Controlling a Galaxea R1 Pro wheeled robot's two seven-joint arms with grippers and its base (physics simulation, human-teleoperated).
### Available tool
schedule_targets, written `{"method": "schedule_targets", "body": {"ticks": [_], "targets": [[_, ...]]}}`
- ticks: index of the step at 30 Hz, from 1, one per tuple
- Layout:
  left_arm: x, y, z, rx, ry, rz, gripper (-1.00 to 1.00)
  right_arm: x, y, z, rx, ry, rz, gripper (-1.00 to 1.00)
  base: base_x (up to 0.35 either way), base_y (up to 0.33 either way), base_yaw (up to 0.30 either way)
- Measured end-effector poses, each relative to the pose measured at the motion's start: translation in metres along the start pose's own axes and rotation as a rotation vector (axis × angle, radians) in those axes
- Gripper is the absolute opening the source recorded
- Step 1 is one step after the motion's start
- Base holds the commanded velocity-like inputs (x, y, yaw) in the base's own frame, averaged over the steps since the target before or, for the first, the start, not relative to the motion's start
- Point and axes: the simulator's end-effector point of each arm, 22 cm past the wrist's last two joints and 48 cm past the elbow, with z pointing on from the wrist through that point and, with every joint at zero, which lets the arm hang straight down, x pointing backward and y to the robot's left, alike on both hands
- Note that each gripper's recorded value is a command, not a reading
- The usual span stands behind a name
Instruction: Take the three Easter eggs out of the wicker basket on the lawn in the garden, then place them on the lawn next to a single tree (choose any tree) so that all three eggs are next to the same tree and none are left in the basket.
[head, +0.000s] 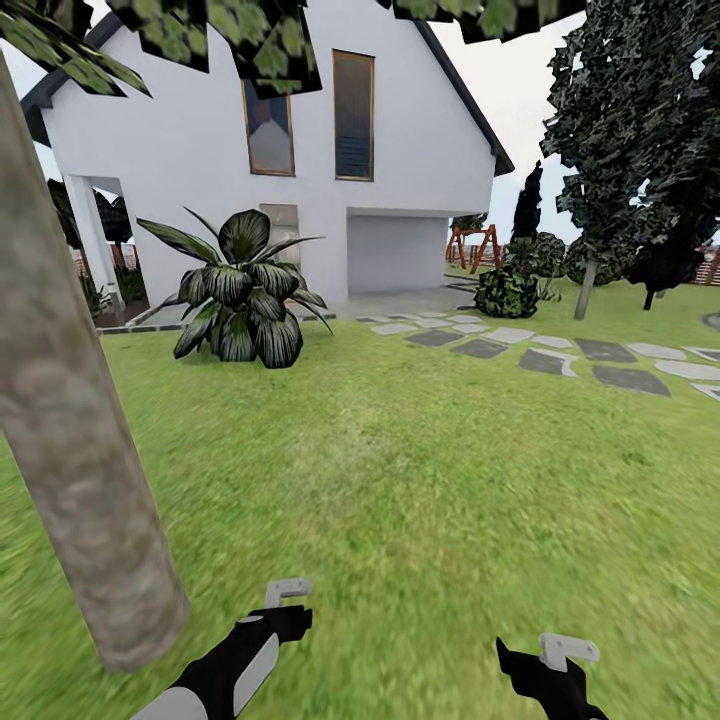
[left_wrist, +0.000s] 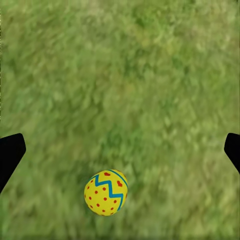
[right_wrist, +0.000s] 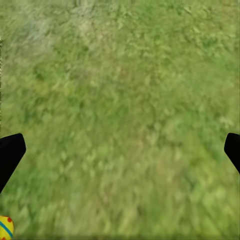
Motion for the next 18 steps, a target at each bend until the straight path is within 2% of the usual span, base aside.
{"method": "schedule_targets", "body": {"ticks": [12, 18], "targets": [[-0.013, -0.003, -0.014, 0.002, -0.004, -0.001, 1.00, -0.014, 0.002, -0.011, -0.002, 0.003, 0.000, 1.00, 0.000, 0.000, 0.002], [-0.018, -0.004, -0.021, 0.002, -0.003, -0.001, 1.00, -0.021, 0.003, -0.016, -0.002, 0.004, -0.001, 1.00, 0.000, 0.000, 0.134]]}}
